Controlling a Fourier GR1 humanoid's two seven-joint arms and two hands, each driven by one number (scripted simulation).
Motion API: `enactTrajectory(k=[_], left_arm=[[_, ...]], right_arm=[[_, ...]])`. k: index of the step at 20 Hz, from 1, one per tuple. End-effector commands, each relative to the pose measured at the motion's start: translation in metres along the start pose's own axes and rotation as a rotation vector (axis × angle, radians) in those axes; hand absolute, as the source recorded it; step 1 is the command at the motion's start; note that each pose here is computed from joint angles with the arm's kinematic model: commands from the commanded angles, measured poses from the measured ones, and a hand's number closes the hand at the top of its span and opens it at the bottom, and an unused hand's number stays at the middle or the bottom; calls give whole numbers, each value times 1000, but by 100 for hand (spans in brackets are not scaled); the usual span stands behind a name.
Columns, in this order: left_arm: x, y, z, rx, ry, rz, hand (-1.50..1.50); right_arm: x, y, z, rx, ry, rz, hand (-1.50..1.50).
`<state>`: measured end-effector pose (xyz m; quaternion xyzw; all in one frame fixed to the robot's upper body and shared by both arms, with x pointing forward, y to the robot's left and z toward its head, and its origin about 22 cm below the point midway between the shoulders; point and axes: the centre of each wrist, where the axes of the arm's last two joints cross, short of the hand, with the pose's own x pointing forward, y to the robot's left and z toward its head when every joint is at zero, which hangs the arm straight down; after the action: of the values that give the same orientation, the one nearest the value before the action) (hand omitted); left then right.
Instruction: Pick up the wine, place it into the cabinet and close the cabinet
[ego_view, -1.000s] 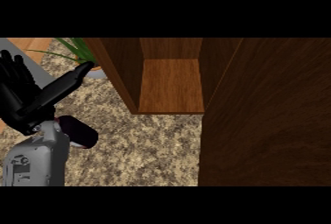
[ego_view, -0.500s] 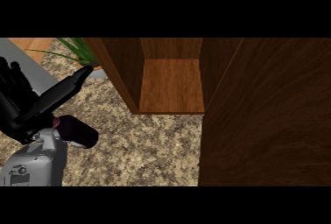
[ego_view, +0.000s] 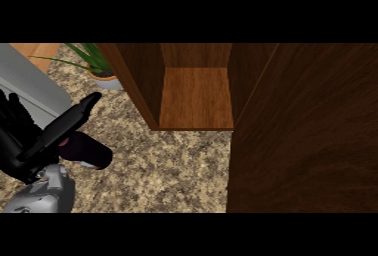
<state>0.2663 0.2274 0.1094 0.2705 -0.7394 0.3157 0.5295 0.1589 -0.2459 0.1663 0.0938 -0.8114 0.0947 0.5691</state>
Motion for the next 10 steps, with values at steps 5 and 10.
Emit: enactTrajectory(k=[5, 10], left_arm=[[-5, 32, 8, 41, 26, -35, -150], [-26, 39, 31, 53, 52, -62, -150]], right_arm=[[9, 4, 3, 11, -10, -6, -150], [-6, 6, 18, 29, -2, -13, -150]])
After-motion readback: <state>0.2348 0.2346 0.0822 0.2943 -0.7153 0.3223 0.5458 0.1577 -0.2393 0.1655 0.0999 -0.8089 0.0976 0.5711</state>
